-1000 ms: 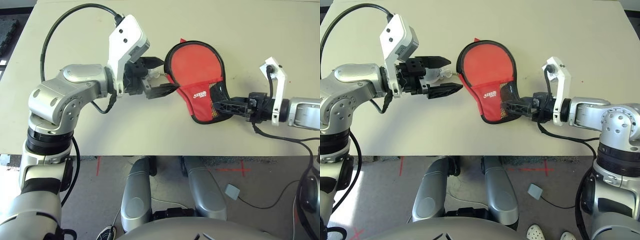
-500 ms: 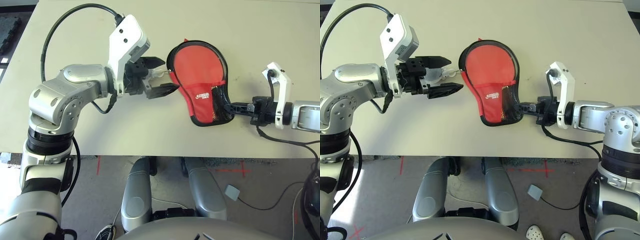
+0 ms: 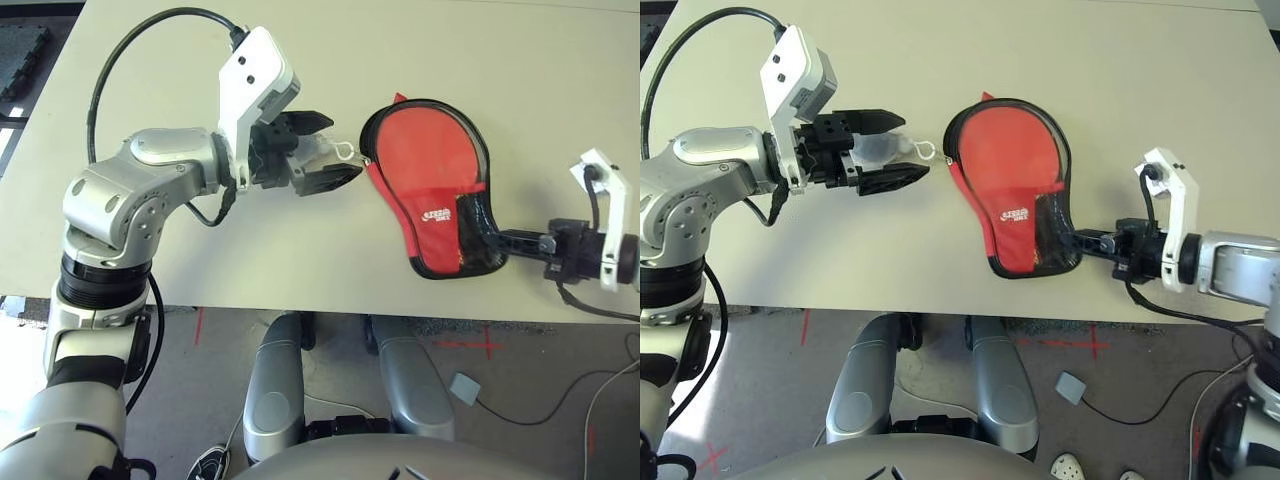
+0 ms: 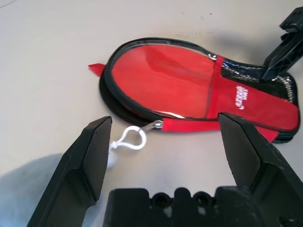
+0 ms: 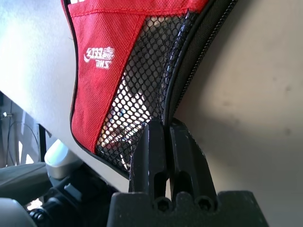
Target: Store the ping-pong paddle in its case and zip it.
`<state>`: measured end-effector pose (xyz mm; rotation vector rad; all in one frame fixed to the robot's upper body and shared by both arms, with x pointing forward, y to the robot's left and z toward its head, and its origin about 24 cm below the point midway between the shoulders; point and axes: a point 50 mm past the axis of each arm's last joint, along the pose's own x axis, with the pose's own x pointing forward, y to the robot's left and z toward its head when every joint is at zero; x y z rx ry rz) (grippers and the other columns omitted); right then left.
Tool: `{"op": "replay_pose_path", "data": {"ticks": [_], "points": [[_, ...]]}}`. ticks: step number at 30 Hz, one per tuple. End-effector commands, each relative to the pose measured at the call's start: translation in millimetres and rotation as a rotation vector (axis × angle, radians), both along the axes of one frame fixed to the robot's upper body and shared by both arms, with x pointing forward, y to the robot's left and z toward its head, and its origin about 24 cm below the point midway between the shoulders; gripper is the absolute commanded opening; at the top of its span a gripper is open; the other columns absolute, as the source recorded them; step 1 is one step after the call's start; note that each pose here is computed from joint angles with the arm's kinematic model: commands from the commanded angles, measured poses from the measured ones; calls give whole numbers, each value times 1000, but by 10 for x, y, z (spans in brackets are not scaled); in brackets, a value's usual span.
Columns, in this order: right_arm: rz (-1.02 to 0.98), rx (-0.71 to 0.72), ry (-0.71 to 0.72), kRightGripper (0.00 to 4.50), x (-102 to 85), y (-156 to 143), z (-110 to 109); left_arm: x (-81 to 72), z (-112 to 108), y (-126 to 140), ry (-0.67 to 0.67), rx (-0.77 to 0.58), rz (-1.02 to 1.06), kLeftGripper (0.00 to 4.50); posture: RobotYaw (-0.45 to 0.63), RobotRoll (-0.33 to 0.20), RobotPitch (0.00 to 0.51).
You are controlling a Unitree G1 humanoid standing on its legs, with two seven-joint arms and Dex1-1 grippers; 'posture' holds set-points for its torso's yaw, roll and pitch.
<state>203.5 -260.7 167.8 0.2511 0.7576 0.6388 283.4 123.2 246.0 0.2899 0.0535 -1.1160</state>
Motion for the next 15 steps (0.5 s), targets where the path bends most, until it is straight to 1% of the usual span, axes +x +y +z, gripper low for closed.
{"op": "replay_pose_path", "data": {"ticks": [1,15], "points": [[55,19,22,47,-108,43,4,-7,-2,-57,-4,0,-34,4500,-121,0,344],[83,20,74,47,-263,56,-46,5,3,-91,-11,-4,-49,4500,-133,0,333]]}}
